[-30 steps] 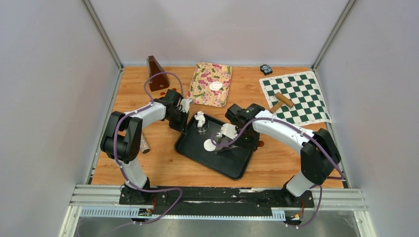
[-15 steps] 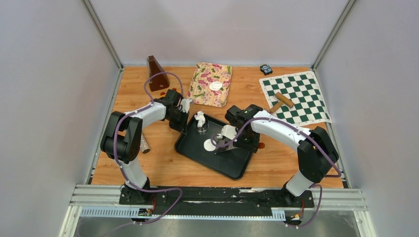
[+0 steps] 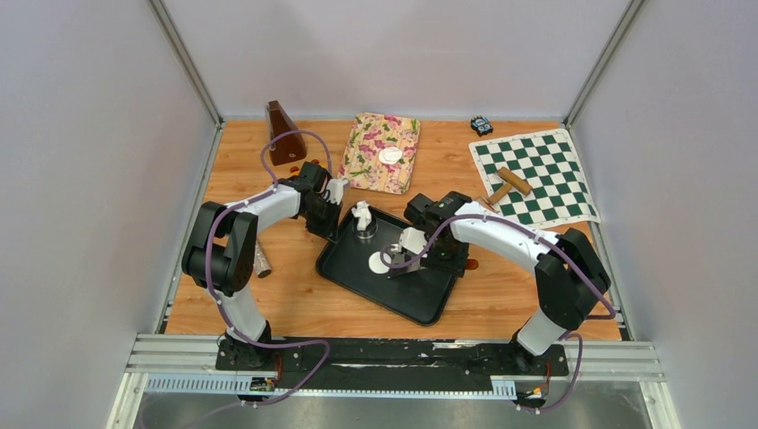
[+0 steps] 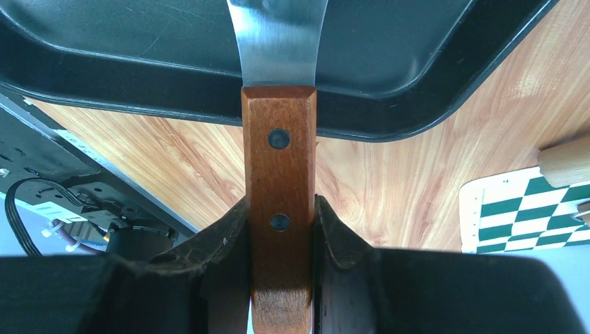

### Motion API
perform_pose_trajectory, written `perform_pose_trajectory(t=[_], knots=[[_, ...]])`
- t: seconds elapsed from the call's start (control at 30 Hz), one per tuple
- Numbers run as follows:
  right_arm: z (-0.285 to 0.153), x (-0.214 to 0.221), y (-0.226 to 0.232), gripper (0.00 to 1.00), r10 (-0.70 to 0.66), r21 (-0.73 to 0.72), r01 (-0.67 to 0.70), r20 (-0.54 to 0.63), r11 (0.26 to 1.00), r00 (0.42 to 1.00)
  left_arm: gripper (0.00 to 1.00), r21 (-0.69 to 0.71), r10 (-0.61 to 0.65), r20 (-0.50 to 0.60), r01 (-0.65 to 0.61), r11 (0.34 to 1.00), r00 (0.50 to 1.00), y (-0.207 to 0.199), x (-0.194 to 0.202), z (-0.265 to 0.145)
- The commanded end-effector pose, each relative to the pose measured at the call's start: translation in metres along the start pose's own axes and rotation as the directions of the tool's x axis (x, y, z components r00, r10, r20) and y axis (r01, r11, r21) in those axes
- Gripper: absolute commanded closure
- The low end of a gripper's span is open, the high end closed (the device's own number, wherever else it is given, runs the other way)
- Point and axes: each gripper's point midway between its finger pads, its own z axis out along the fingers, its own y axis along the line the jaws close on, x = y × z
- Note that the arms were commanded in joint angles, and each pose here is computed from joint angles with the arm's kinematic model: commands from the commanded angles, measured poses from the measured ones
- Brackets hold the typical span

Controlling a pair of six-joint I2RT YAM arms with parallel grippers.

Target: Roll out the dumpling wrappers from the dough

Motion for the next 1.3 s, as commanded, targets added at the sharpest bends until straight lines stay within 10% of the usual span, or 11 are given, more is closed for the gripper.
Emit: perform_pose_trajectory(t=[0.0,0.9,1.27], knots=[[0.007,-0.020,-0.010,1.00,0.024,0.072,-0.028,0.055,0.997,0.998,1.00,-0.070,0.012,-0.045,-0.015,0.997,0.999,0.014,0.011,0.006],[-0.001,-0.036,-0.018,1.00,-0.006,0.145,-0.005,0.077,0.989,0.997,1.00,-0.077,0.014,-0.041,-0.017,0.997,0.999,0.015,0.010,0.005],[-0.068,-0.055,-0.030,1.00,0.008,0.181,-0.076,0.353,0.981,0.936,1.00,-0.084,0.011,-0.051,-0.015,0.996,0.999,0.017,0.011,0.008]])
